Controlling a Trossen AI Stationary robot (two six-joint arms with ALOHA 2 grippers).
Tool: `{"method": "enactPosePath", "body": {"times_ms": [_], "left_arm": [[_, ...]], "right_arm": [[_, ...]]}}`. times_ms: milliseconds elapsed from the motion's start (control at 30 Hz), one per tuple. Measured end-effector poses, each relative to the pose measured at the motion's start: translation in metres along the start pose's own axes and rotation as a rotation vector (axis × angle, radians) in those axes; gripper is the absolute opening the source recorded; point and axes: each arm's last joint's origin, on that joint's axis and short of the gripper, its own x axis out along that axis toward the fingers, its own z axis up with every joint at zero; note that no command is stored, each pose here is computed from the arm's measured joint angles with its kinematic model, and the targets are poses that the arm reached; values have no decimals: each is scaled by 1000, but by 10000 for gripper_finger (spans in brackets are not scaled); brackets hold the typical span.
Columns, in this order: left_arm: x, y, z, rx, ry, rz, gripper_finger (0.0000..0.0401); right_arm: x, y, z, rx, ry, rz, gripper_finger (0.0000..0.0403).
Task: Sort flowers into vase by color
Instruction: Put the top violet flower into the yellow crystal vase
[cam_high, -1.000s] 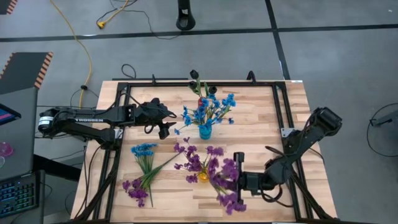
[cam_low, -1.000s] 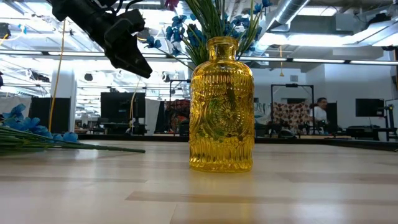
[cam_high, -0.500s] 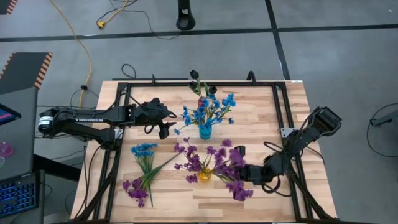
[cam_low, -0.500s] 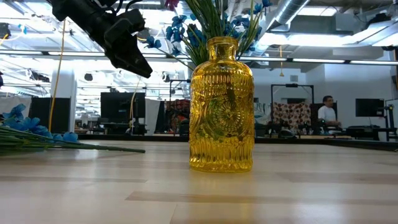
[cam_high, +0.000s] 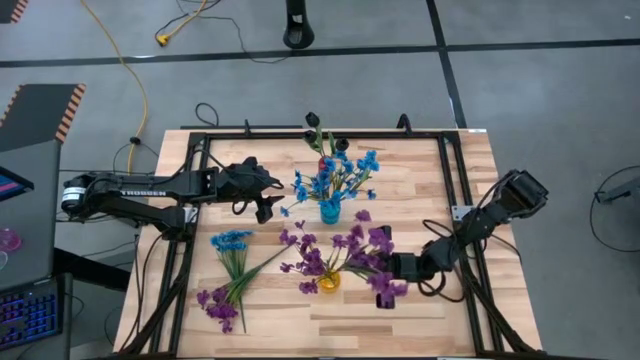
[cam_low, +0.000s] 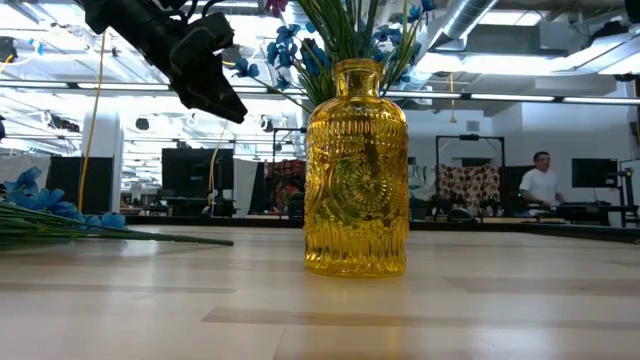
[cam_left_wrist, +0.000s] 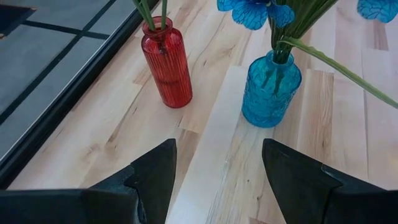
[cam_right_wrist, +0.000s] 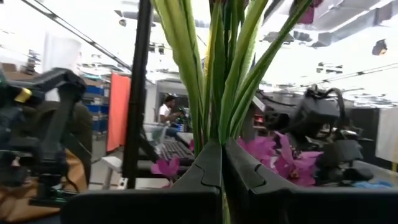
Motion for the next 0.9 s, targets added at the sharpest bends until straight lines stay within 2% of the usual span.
{"method": "enactPosePath", "body": {"times_ms": [400, 900], "left_arm": [[0, 0, 0, -2, 1, -1, 226], [0, 0, 0, -2, 2, 0, 226]], "right_arm": [[-1, -14, -14, 81, 44, -3, 26], [2, -22, -42, 87, 280, -17, 27]]}}
